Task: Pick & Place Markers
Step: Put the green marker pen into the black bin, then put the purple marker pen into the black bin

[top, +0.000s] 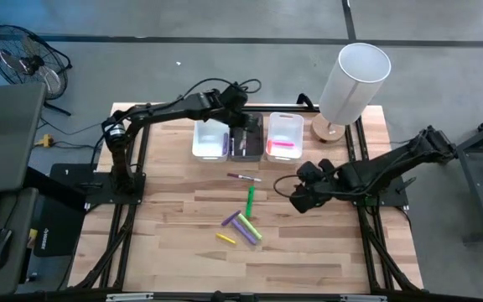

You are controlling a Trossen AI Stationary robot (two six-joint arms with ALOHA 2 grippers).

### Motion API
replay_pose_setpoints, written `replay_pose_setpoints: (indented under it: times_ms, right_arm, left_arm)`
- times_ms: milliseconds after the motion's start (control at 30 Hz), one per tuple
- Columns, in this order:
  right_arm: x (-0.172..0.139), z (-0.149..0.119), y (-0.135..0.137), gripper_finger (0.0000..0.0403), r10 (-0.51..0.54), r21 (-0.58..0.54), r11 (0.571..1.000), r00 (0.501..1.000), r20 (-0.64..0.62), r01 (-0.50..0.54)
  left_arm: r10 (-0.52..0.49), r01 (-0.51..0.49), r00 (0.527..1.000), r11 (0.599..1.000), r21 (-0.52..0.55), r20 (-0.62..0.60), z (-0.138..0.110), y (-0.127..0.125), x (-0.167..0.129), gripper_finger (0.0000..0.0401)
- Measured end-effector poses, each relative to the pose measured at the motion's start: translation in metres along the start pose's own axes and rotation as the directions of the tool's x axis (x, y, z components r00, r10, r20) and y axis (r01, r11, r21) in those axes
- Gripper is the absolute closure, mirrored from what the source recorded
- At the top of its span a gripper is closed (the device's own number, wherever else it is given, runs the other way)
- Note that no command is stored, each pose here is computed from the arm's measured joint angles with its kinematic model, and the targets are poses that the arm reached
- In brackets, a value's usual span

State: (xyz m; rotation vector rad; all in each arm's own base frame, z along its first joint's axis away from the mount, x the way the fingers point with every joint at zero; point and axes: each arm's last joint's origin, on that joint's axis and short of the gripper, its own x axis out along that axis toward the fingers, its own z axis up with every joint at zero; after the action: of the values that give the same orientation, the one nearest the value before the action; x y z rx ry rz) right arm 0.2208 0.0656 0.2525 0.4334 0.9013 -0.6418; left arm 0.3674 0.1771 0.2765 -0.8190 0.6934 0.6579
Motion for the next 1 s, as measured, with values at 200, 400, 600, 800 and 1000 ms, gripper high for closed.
replay_pose_setpoints:
  times_ms: [200,400,600,800,1000]
  right_arm:
    - [0.000,-0.003,0.004,0.0253,0.028,-0.018,0.999,1.000,0.004,-0.028]
    - [-0.001,-0.003,0.006,0.0250,0.053,-0.054,0.997,0.999,0.012,-0.053]
    - [-0.001,-0.003,0.007,0.0251,0.065,-0.061,0.996,0.998,-0.006,-0.065]
    - [-0.001,-0.004,0.007,0.0249,0.074,-0.086,0.993,0.997,-0.019,-0.075]
    - [-0.001,-0.004,0.007,0.0252,0.074,-0.086,0.993,0.997,-0.019,-0.075]
  left_arm:
    - [0.076,-0.076,0.997,0.997,-0.004,-0.017,-0.004,0.005,0.003,0.0329]
    - [0.067,-0.067,0.998,0.998,-0.006,-0.008,-0.003,0.004,0.003,0.0304]
    - [0.025,-0.025,0.999,1.000,-0.005,-0.045,-0.004,0.003,0.003,0.0286]
    - [-0.022,0.023,0.999,0.999,0.042,-0.026,-0.005,-0.007,-0.021,0.0285]
    - [0.007,-0.010,1.000,0.992,0.125,0.025,-0.024,-0.031,-0.049,0.0285]
